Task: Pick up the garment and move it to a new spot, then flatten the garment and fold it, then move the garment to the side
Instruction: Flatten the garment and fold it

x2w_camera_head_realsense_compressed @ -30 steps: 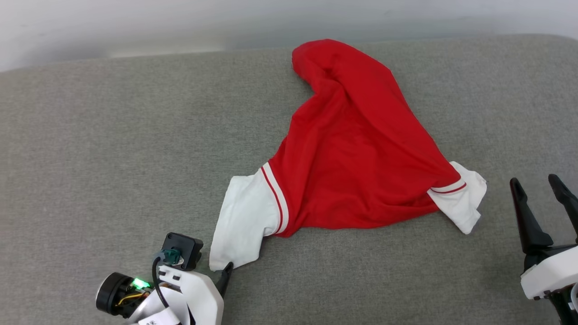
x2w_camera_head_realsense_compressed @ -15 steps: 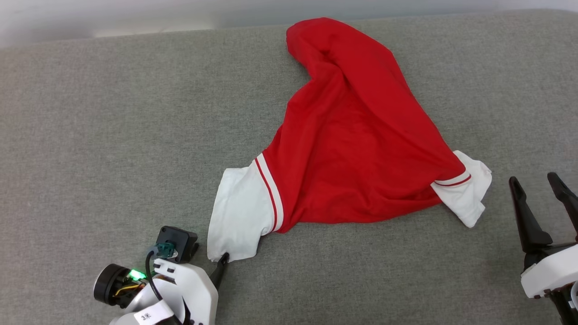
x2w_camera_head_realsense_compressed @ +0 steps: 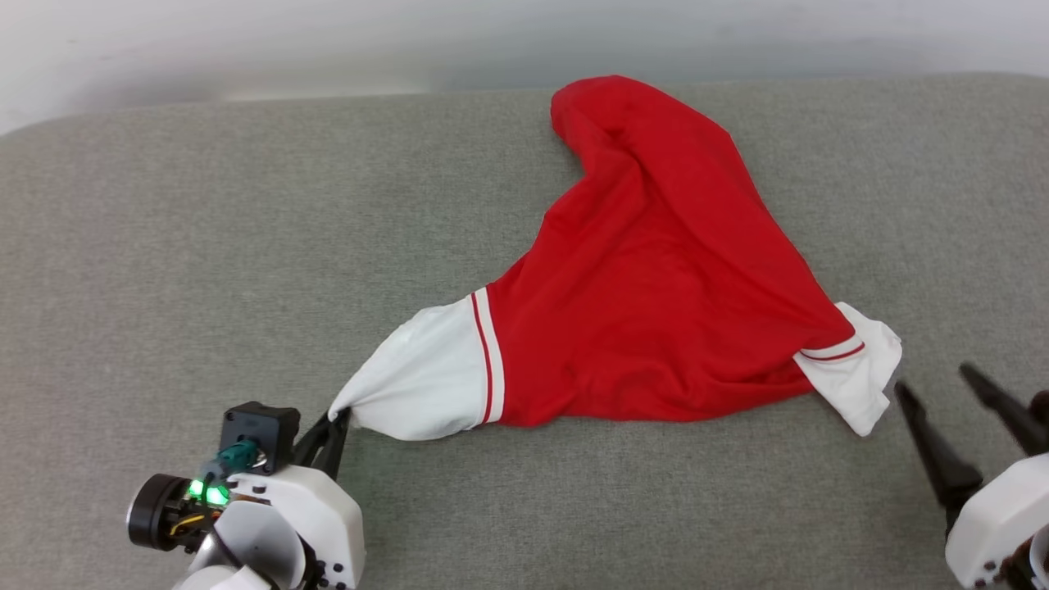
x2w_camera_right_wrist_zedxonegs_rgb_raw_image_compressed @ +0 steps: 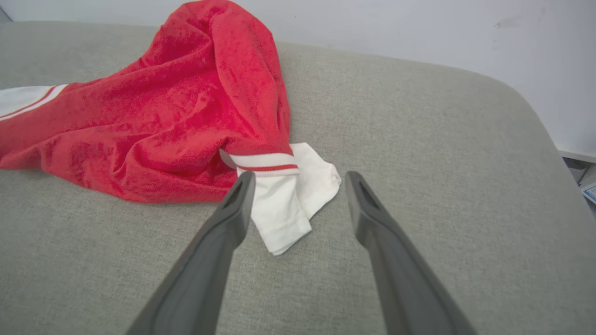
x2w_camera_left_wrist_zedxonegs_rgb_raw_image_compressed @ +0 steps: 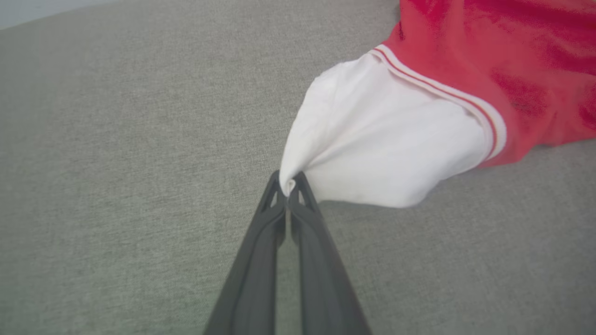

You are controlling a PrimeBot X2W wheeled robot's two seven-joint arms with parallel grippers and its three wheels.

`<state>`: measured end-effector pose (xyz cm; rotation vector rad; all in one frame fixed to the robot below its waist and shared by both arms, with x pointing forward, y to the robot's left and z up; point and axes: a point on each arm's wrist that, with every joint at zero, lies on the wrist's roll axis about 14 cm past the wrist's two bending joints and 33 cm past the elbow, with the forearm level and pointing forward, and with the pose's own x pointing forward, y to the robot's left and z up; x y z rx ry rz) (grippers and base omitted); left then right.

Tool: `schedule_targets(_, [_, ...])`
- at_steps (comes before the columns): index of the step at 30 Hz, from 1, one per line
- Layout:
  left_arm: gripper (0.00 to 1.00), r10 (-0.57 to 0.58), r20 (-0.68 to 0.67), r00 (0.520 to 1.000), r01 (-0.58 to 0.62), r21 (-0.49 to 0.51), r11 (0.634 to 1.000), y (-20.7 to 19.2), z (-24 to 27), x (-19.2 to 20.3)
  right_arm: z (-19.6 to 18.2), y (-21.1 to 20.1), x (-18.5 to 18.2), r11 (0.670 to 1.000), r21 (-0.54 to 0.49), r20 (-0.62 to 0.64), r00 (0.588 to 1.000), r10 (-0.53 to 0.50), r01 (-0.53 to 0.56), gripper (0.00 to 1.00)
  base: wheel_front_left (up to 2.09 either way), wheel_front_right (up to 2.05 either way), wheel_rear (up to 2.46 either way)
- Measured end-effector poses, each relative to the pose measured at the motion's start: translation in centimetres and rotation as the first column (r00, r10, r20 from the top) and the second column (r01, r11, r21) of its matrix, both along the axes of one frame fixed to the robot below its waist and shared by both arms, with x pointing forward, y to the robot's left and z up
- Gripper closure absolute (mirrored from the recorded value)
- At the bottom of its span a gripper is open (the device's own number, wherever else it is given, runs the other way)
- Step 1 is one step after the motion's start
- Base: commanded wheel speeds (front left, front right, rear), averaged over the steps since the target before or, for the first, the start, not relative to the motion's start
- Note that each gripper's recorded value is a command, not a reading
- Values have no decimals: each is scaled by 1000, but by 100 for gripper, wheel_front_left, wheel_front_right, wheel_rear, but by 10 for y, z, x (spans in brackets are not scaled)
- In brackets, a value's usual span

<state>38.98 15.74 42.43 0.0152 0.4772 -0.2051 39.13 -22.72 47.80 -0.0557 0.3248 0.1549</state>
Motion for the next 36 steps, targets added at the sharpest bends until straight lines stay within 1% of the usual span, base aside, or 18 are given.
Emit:
schedule_targets(2, [100, 21, 55, 998, -21, -4, 1000, 5, 15, 1, -9, 8, -8, 998, -22, -75, 996, 52, -54, 0, 0, 0, 0])
schedule_targets(4, [100, 30, 87, 996, -29, -6, 1000, 9, 24, -1, -12, 12, -11, 995, -46, -124, 989, 86, -92, 0, 0, 0, 0])
schedule_targets(7, [100, 33, 121, 992, -31, -17, 999, 8, 36, -3, -23, 20, -15, 986, -76, -216, 967, 132, -151, 0, 0, 0, 0])
schedule_targets(9, [100, 30, 128, 991, -27, -28, 999, 4, 39, -5, -33, 20, -17, 979, -105, -283, 949, 139, -175, 0, 0, 0, 0])
schedule_targets(12, [100, 32, 129, 991, -27, -39, 999, 2, 40, -6, -52, 16, -14, 974, -134, -372, 920, 122, -184, 0, 0, 0, 0])
schedule_targets(16, [100, 33, 116, 993, -28, -44, 999, 1, 37, -9, -70, 23, -3, 964, -149, -439, 888, 134, -219, 0, 0, 0, 0])
schedule_targets(21, [100, 47, 106, 993, -43, -40, 998, 7, 34, -9, -94, 32, 6, 944, -172, -504, 849, 162, -282, 0, 0, 0, 0])
schedule_targets(29, [100, 56, 86, 995, -53, -36, 998, 12, 28, -10, -120, 38, 20, 916, -198, -548, 814, 191, -348, 0, 0, 0, 0])
schedule_targets(30, [100, 57, 83, 995, -54, -36, 998, 12, 27, -11, -123, 38, 20, 913, -200, -554, 810, 193, -355, 4, 0, 0, 0])
schedule_targets(31, [100, 56, 80, 995, -54, -36, 998, 12, 26, -11, -124, 38, 21, 911, -204, -557, 808, 194, -359, 4, 0, 0, 0])
schedule_targets(32, [100, 55, 79, 995, -53, -35, 998, 12, 26, -12, -124, 38, 22, 910, -204, -554, 809, 196, -360, 65, 0, 0, 0])
schedule_targets(33, [100, 52, 80, 995, -49, -36, 998, 12, 26, -12, -124, 38, 23, 913, -200, -549, 812, 197, -356, 100, 0, 0, 0])
schedule_targets(36, [100, 46, 95, 994, -43, -32, 999, 12, 31, -13, -118, 35, 24, 918, -195, -529, 826, 197, -344, 100, 0, 0, 0])
